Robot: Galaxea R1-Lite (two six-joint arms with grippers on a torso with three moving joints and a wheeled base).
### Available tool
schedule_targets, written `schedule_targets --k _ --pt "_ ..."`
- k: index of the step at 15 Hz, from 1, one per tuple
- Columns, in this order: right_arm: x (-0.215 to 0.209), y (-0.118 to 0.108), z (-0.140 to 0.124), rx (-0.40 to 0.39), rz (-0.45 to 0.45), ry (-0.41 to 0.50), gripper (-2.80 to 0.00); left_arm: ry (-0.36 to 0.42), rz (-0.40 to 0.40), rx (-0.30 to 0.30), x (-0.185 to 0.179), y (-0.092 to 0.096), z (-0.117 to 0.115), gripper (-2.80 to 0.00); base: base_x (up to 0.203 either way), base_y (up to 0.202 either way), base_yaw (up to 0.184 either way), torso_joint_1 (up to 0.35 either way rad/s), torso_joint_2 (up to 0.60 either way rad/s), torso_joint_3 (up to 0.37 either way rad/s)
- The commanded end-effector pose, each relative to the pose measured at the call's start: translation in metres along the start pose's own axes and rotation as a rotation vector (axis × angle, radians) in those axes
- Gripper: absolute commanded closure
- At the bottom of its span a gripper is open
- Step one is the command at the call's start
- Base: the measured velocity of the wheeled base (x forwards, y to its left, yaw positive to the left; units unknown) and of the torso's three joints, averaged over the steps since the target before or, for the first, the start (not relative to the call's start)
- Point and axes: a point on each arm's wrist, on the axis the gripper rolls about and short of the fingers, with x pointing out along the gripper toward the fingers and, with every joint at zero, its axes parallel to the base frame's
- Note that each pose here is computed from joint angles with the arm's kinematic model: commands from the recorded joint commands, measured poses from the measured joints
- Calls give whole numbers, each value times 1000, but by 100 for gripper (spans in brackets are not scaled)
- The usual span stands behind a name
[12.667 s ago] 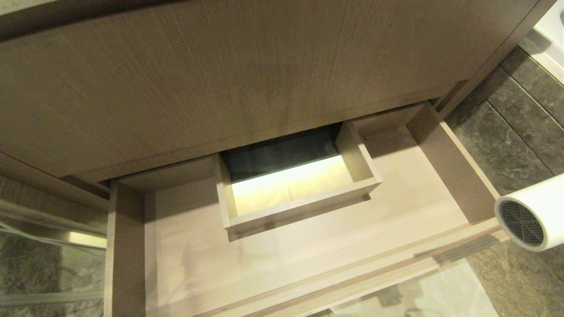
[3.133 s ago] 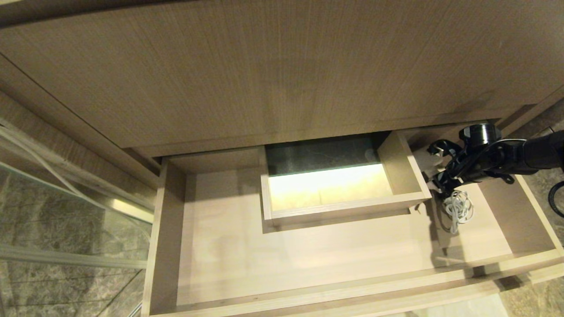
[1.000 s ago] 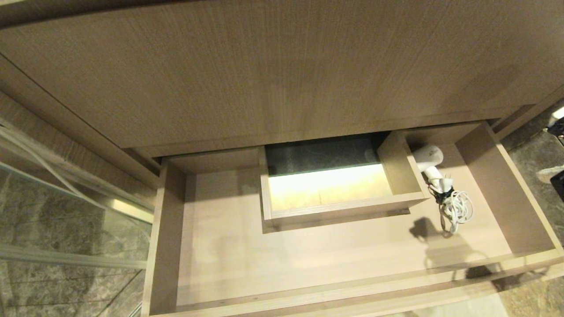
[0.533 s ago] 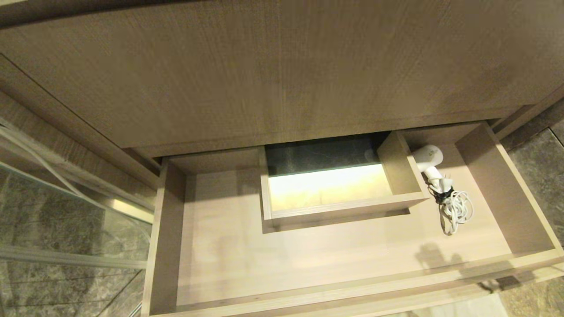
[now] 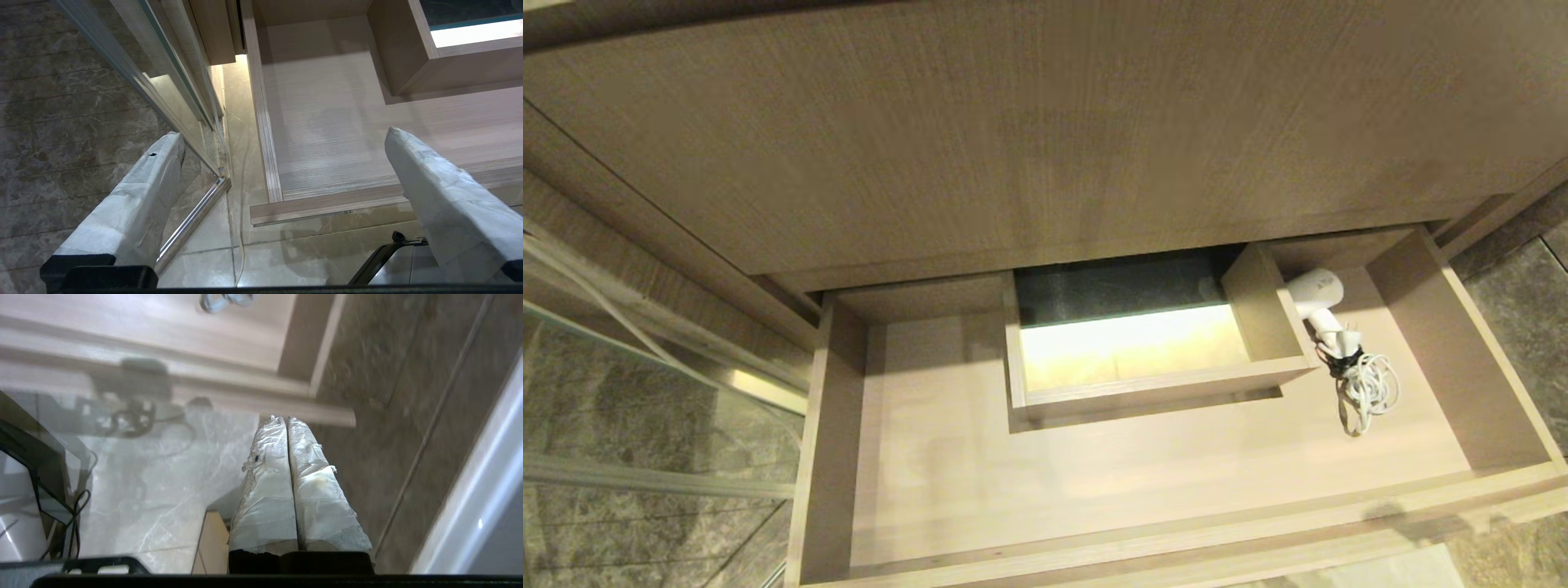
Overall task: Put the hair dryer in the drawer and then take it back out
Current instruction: Close the drawer
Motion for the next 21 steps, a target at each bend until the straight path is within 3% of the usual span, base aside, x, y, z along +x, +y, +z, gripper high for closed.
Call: schedule_targets --k 1,3,8,11,13,15,19,21 --pt "-10 8 -17 13 -50 55 0 1 0 0 0 0 0 -280 0 0 0 0 0 0" --pt "-2 14 -27 6 -55 175 0 1 0 0 0 0 0 -280 0 0 0 0 0 0" --pt "3 16 -29 13 -45 211 0 1 0 0 0 0 0 -280 0 0 0 0 0 0" --pt "22 19 -35 36 4 324 0 1 0 0 0 0 0 -280 0 0 0 0 0 0" --pt "25 19 -35 49 5 344 0 0 0 0 0 0 0 -280 0 0 0 0 0 0" --pt "46 16 -32 65 47 442 0 0 0 0 0 0 0 -280 0 0 0 0 0 0" --pt "56 16 -31 83 52 491 0 1 0 0 0 0 0 -280 0 0 0 0 0 0" --pt "78 16 -31 103 94 583 0 1 0 0 0 0 0 -280 0 0 0 0 0 0"
